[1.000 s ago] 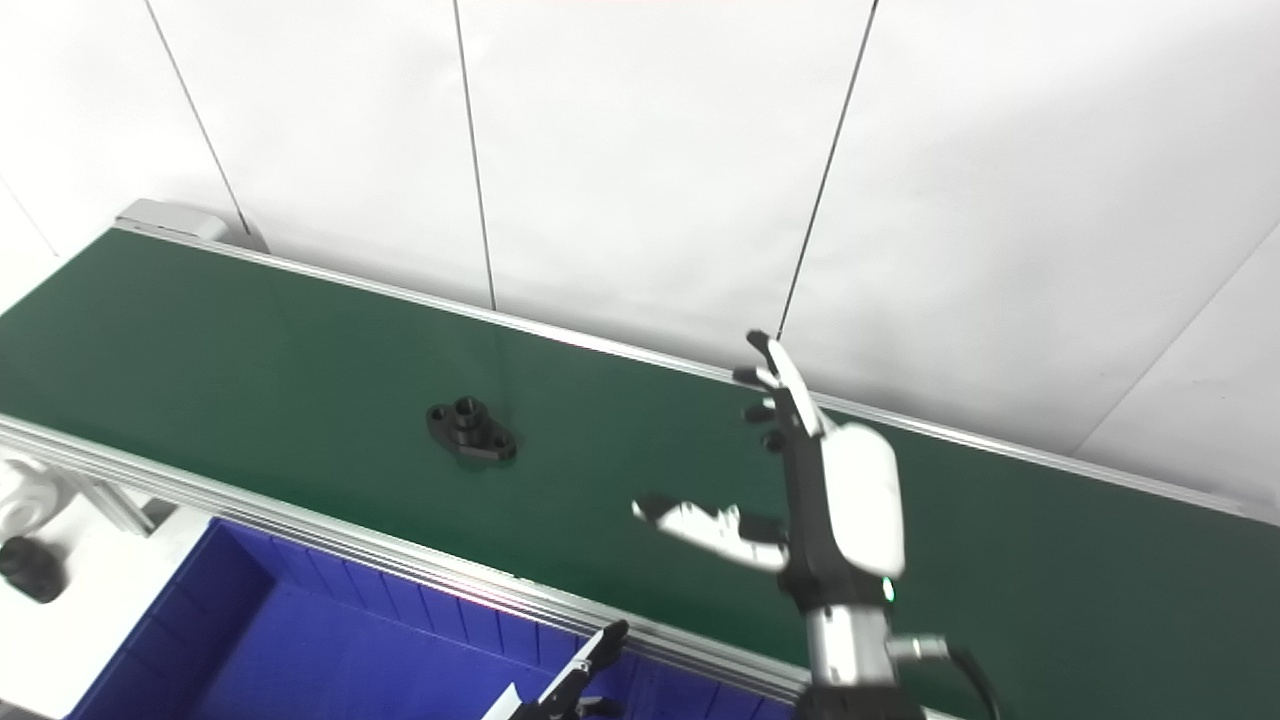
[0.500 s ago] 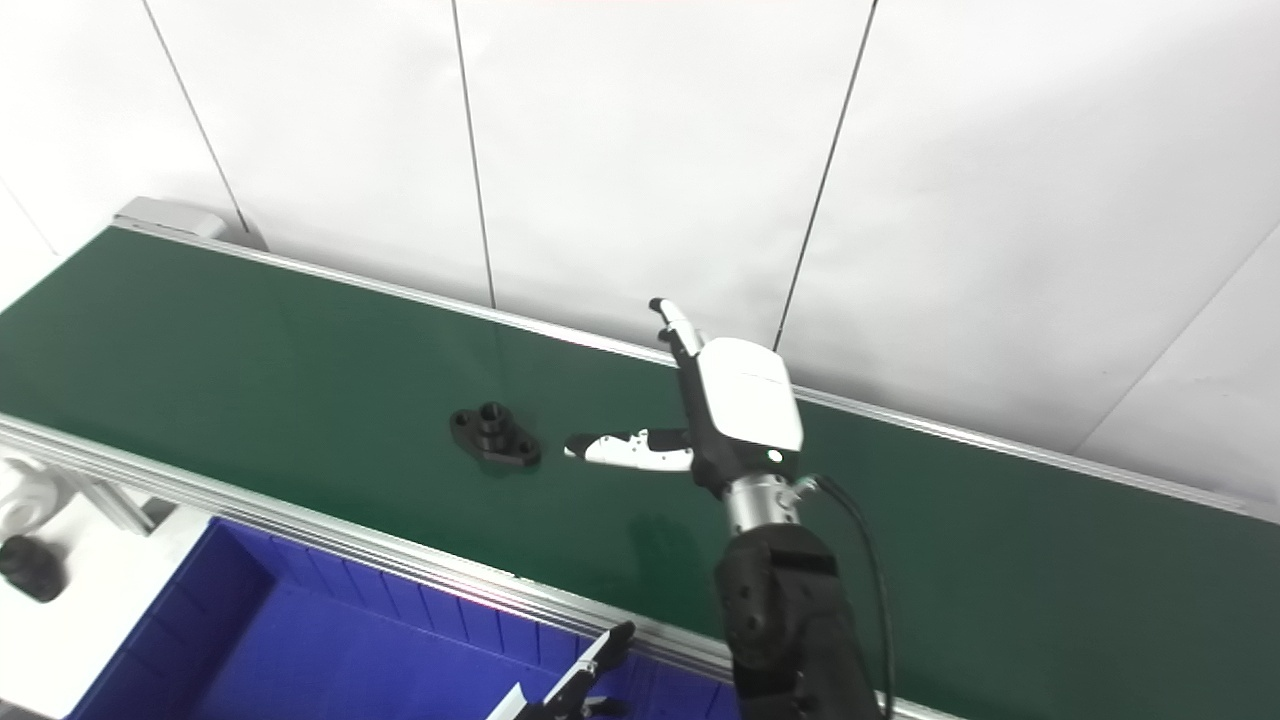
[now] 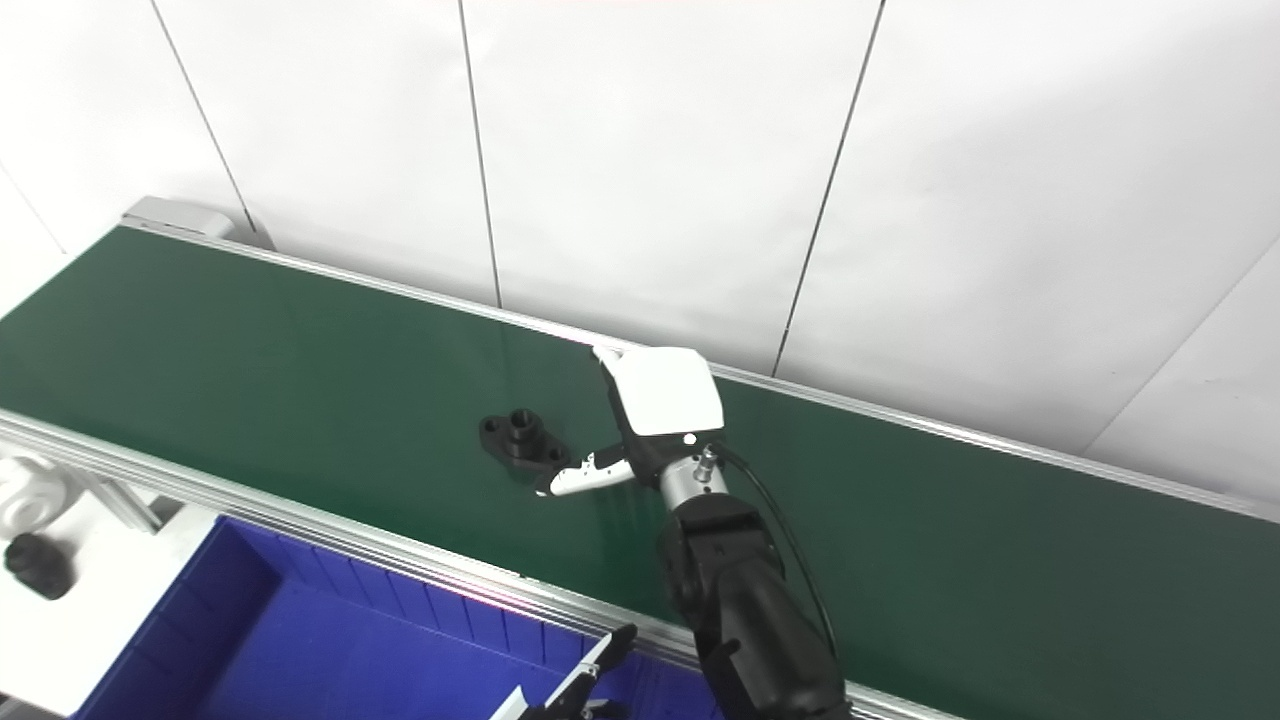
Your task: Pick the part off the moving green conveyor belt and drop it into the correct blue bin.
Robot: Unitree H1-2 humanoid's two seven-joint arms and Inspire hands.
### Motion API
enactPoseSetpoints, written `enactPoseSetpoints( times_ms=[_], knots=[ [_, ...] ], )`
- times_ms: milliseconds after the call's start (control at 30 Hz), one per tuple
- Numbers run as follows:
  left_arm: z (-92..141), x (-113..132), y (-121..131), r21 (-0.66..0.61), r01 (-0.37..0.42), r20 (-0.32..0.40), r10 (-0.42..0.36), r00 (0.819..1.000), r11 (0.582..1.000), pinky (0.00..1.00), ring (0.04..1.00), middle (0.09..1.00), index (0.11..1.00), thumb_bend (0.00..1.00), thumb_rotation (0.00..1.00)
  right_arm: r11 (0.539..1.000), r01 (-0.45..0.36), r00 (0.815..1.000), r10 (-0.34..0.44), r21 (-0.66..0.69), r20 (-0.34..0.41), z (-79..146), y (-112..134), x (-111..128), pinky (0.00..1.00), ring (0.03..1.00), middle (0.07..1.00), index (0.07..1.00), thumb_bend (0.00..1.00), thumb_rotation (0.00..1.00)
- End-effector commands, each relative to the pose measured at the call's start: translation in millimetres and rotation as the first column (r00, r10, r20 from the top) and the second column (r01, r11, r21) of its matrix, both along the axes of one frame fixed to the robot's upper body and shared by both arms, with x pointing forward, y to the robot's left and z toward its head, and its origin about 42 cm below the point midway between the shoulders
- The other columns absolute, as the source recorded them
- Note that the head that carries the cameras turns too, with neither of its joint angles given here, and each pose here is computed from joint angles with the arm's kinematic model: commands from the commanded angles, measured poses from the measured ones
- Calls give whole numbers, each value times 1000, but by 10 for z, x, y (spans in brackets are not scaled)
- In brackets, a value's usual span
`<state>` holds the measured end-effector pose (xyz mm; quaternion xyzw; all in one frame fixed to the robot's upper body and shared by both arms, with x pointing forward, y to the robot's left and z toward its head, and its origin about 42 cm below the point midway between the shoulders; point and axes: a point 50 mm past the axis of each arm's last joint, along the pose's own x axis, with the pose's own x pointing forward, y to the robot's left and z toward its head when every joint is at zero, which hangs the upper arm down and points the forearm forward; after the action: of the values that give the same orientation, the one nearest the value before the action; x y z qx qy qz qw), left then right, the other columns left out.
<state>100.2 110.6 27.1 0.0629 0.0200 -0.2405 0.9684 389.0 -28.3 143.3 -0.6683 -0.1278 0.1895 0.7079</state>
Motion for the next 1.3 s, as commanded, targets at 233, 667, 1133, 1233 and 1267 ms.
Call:
enactPoseSetpoints(
  times_ms=[233, 667, 1133, 1233, 1267],
  knots=[
    [295, -42, -395, -100, 40, 36, -37, 999, 994, 821, 1000, 1000, 1000, 940, 791, 999, -28, 996, 30, -28, 79, 173, 441, 114, 401, 524, 668, 828, 1000, 731],
    [345, -115, -532, -97, 35, 49, -31, 998, 995, 717, 969, 1000, 1000, 934, 806, 998, -61, 998, 60, 35, 15, -35, 640, 19, 222, 280, 397, 720, 1000, 855],
    [435, -186, -525, -97, 36, 24, -33, 999, 995, 701, 955, 1000, 1000, 940, 798, 998, -3, 996, -2, -62, -86, -282, 615, -16, 71, 141, 228, 484, 519, 119],
    [438, -185, -516, -93, 42, 26, -40, 999, 995, 731, 971, 1000, 1000, 940, 797, 994, 11, 996, -21, -110, -91, -298, 563, -7, 54, 127, 216, 479, 520, 121],
    [438, -186, -511, -89, 45, 24, -43, 999, 995, 730, 971, 1000, 1000, 940, 798, 992, 15, 995, -27, -124, -97, -298, 537, 0, 53, 126, 215, 479, 521, 121]
  ],
)
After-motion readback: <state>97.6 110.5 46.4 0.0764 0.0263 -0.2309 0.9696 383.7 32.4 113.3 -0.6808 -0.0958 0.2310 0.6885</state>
